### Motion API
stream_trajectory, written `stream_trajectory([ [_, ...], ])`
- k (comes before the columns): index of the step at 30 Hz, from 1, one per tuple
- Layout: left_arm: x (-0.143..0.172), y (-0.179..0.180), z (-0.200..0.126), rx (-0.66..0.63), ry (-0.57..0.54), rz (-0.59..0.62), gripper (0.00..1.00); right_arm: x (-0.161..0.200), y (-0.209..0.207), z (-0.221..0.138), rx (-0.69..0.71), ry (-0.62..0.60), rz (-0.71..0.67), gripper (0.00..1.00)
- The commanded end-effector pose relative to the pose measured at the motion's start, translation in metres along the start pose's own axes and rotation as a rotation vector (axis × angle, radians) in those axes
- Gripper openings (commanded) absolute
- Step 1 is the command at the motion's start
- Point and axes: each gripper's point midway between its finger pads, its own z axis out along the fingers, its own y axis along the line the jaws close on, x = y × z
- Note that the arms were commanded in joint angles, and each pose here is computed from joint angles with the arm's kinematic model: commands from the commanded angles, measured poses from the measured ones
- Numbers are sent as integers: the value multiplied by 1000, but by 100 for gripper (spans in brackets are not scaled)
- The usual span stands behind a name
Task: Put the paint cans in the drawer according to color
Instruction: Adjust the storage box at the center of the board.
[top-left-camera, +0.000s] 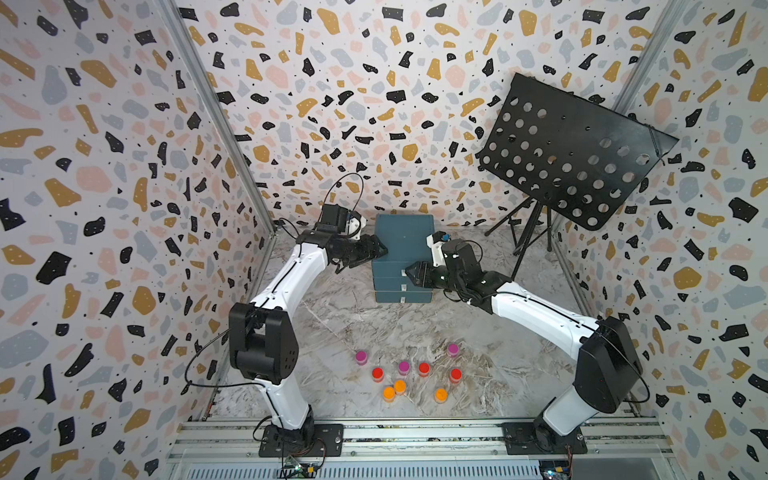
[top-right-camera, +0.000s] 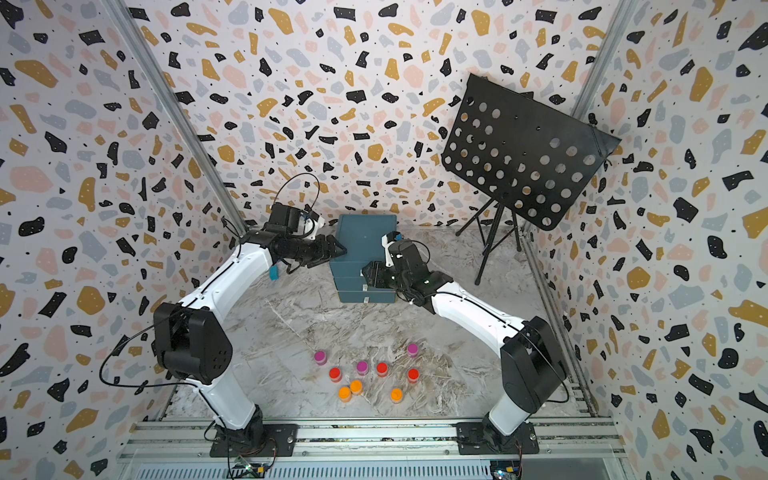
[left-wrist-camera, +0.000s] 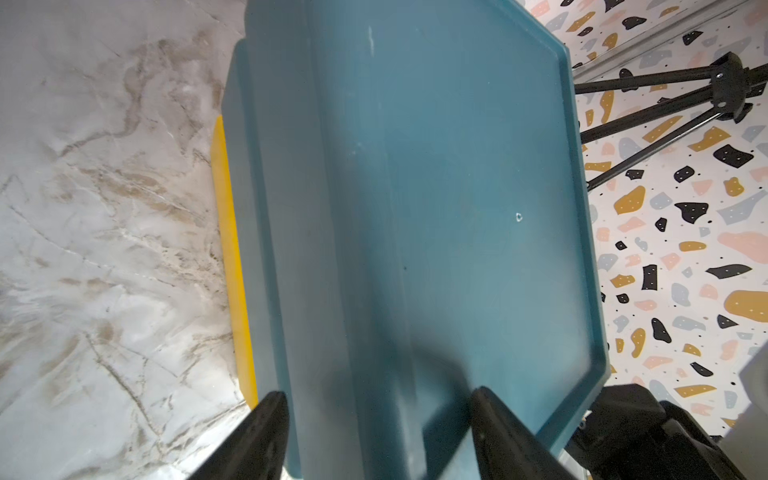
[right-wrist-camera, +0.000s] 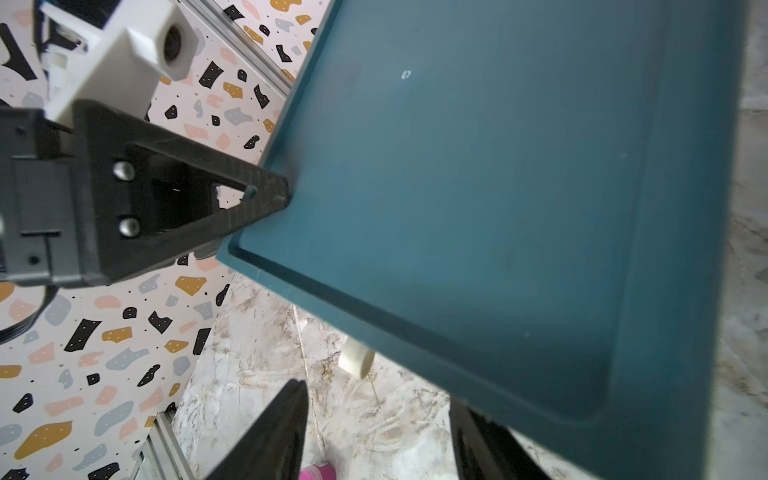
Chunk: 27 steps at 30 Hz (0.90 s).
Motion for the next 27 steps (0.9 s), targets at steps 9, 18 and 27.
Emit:
stream_trajectory([
  [9,9,-23,11,108,34,19,66,-25,-34,-14,19,-38,28,60],
  [18,20,-36,14,129,61,49,67,-38,-6,-16,-137,-68,18,60],
  [27,21,-34,15,124,66,45,71,-30,-2,0,-197,-59,74,59],
])
